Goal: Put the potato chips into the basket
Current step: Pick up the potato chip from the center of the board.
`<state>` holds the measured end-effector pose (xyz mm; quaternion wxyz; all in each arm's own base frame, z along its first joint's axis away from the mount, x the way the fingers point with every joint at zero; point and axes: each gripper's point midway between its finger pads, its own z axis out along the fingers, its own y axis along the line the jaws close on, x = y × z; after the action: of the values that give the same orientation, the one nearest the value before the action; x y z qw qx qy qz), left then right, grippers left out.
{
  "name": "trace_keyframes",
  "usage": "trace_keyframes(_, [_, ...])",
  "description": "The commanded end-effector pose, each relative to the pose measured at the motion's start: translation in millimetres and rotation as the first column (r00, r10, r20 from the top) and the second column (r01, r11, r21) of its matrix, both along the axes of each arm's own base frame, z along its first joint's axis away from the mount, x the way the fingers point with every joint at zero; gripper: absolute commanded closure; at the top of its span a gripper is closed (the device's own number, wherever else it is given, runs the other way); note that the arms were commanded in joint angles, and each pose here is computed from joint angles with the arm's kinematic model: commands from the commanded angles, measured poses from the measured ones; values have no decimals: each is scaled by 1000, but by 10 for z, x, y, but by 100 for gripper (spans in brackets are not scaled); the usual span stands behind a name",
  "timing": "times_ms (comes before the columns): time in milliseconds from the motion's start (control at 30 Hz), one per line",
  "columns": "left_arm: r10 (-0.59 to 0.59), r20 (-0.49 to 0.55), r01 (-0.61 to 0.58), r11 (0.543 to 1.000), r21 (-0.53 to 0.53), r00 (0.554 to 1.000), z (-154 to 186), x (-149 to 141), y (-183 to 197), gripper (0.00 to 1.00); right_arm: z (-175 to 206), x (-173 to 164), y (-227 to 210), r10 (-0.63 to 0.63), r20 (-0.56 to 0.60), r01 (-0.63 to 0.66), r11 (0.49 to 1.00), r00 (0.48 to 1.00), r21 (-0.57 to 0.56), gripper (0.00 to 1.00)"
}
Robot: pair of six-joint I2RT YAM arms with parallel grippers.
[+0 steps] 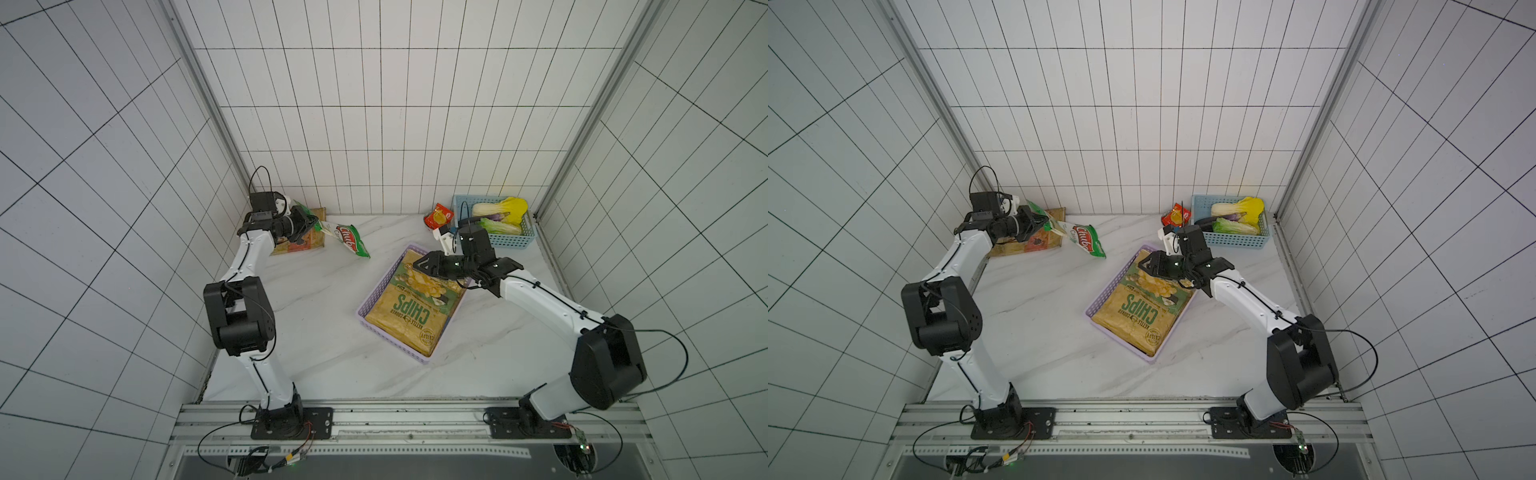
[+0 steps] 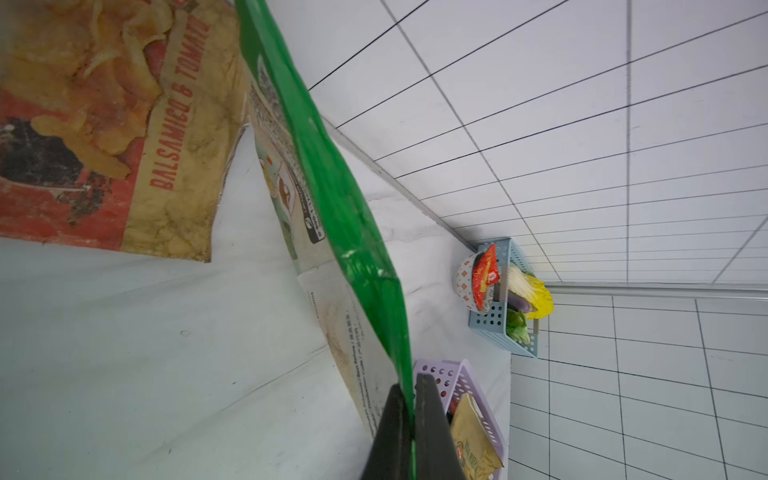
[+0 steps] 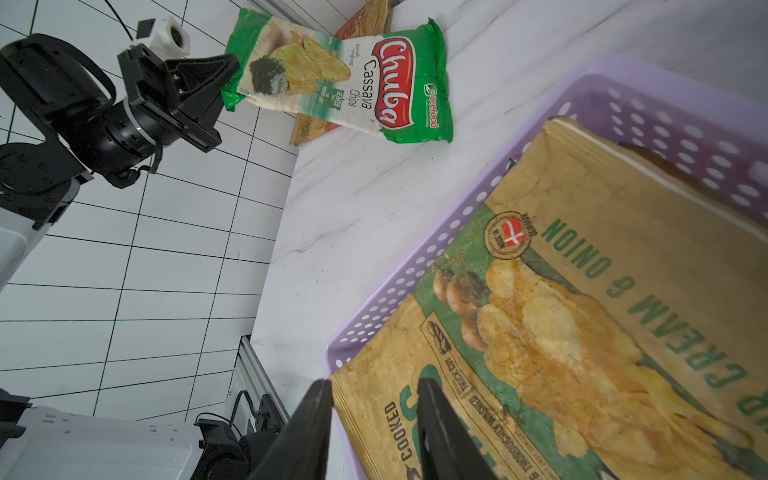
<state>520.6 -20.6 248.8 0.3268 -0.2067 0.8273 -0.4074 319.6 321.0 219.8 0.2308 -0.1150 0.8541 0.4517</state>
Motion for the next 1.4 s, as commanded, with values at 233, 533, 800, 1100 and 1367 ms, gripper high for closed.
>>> trace_keyframes(233, [-97,416,56,992,110,904,1711,-599,-359,100,233,-20,238,65,43,-67,997,997,46,62])
trace_keyframes(533, [-140,517,116,990,79,845,2388,-1259,-818,100,313,-189,267,123,67,-131,983,990,129,60])
trace_keyframes(800, [-174,531,154,985,83,830,2479,-1212,-1286,100,447,-154,-361,-67,161,56,996,985,70,59])
trace_keyframes(1100, [-261,501,227,965,130,825,2200,-1000,-2168,100,570,-343,-1357,-279,245,296,954,929,-36,58])
trace_keyframes(1367, [-314,476,270,950,160,822,1997,-974,-2823,100,429,-539,-1730,-338,255,375,920,906,-114,59])
